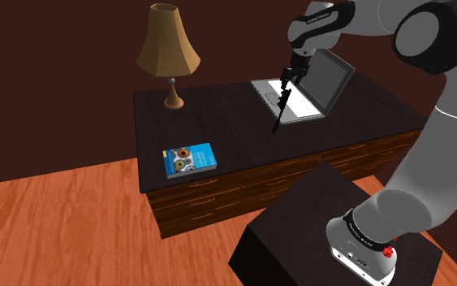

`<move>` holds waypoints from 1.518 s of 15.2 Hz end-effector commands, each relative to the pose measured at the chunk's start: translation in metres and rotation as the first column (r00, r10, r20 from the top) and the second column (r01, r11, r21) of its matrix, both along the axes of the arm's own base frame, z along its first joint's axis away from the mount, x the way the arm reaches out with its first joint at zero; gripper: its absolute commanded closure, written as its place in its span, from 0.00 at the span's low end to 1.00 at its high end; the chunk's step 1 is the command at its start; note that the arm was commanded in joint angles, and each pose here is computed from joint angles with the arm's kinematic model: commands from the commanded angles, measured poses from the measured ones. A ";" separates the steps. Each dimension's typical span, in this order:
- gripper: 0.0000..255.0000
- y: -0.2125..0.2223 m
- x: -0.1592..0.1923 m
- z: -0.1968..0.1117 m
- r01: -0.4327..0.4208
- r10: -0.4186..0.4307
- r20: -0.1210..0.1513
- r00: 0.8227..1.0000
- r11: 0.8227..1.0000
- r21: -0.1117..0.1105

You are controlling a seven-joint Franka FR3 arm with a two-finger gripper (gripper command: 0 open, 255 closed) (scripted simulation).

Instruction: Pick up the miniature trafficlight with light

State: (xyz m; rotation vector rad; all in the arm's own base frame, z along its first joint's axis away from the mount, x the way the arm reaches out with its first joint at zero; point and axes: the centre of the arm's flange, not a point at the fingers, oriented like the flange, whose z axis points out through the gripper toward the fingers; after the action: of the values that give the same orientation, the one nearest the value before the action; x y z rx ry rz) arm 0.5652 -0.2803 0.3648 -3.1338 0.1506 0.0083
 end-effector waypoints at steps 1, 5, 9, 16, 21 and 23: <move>0.00 -0.019 0.015 -0.015 0.015 -0.015 0.002 1.000 1.000 0.009; 0.00 -0.026 0.020 -0.037 0.021 -0.021 0.003 1.000 1.000 0.012; 0.00 -0.026 0.020 -0.058 0.021 -0.021 0.003 1.000 1.000 0.012; 1.00 -0.026 0.019 -0.062 0.021 -0.021 0.003 1.000 1.000 0.012; 1.00 -0.026 0.020 -0.061 0.021 -0.021 0.003 1.000 1.000 0.012; 1.00 -0.026 0.020 -0.050 0.021 -0.021 0.003 1.000 1.000 0.012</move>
State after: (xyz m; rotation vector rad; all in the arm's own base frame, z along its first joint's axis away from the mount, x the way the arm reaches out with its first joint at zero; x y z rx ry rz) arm 0.5838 -0.3067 0.3097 -3.1204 0.1823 0.0039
